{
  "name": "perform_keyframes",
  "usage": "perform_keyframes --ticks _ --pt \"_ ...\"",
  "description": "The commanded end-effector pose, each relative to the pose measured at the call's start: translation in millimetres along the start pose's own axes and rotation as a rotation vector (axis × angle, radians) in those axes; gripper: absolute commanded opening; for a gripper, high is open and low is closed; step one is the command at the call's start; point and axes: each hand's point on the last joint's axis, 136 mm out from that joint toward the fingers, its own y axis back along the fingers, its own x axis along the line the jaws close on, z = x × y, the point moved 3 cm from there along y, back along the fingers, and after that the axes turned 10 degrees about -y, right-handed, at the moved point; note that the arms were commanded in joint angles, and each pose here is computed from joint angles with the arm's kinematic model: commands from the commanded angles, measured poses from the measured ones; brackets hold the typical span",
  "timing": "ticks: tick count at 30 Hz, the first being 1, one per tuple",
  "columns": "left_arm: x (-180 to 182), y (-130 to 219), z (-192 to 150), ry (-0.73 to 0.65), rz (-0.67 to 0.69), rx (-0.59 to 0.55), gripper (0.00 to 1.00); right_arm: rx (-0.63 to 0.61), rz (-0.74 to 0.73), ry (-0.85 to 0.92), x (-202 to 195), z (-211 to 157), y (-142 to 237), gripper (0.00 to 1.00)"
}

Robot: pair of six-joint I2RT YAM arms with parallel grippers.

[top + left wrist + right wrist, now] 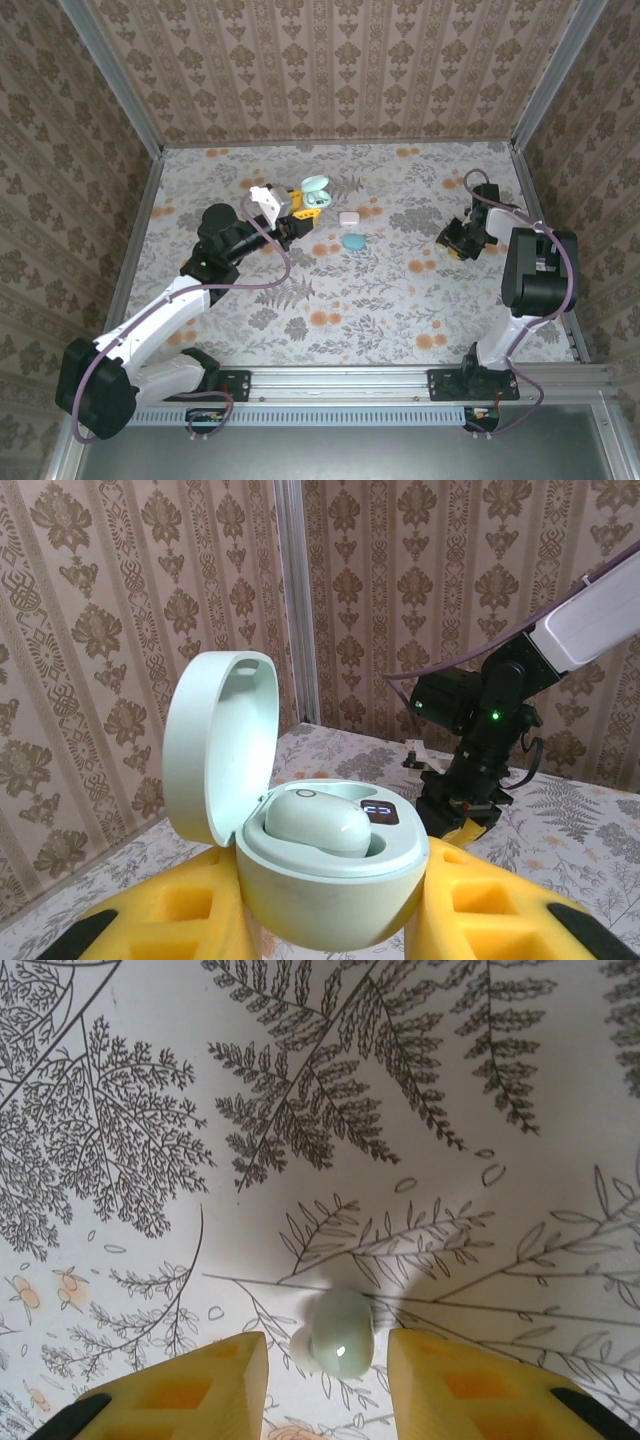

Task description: Insert wireless bluetooth earbuds into charging case

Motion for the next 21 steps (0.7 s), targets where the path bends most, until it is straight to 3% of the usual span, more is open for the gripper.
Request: perform_keyframes --ticks 1,21 --pt "5 -1 15 -0.014 0.011 -0.022 0.25 -0.002 0.032 0.028 8 9 -2 0.38" --pt "4 0 14 -0.012 0.013 -0.018 0.26 0.051 0.08 0.157 39 -4 -5 0.35"
